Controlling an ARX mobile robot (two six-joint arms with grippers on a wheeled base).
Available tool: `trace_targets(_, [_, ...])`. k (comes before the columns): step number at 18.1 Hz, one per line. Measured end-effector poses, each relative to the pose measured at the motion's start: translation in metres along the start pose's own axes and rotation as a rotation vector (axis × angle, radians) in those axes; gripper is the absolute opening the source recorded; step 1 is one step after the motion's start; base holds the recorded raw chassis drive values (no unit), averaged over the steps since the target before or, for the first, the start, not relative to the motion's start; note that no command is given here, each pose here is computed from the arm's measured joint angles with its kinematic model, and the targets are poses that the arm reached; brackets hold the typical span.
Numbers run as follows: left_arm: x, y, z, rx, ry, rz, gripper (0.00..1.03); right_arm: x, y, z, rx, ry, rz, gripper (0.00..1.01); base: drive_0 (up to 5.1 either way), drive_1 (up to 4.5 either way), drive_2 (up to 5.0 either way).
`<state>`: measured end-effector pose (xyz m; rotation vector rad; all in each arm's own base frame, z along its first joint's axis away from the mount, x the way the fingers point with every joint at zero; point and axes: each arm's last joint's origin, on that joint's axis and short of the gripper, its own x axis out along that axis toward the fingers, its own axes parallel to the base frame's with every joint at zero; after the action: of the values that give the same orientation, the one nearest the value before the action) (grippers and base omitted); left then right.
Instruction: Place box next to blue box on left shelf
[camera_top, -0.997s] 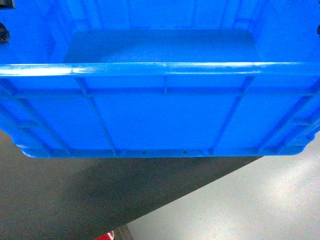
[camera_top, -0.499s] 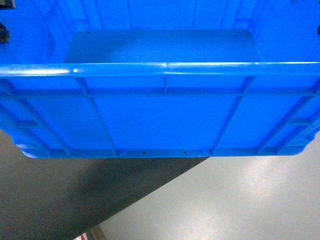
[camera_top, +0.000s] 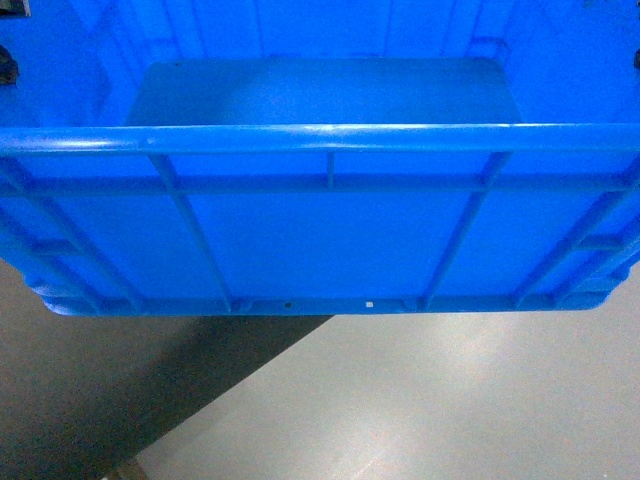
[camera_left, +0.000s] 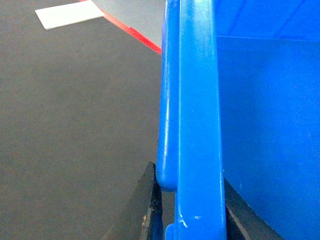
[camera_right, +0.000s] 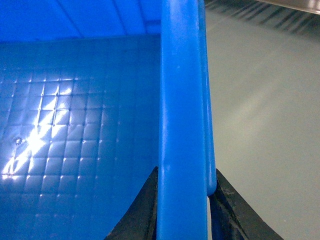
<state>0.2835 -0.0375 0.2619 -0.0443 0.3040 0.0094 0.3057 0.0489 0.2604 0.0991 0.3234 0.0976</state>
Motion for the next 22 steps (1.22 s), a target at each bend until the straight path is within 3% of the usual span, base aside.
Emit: trace_targets(22, [0.0000,0.0000,0.0000,0.000,0.000,0.000,0.17,0.0000,0.0000,0.0000,0.000,0.000,0.000,0.21,-1.6,-1.59,-1.6])
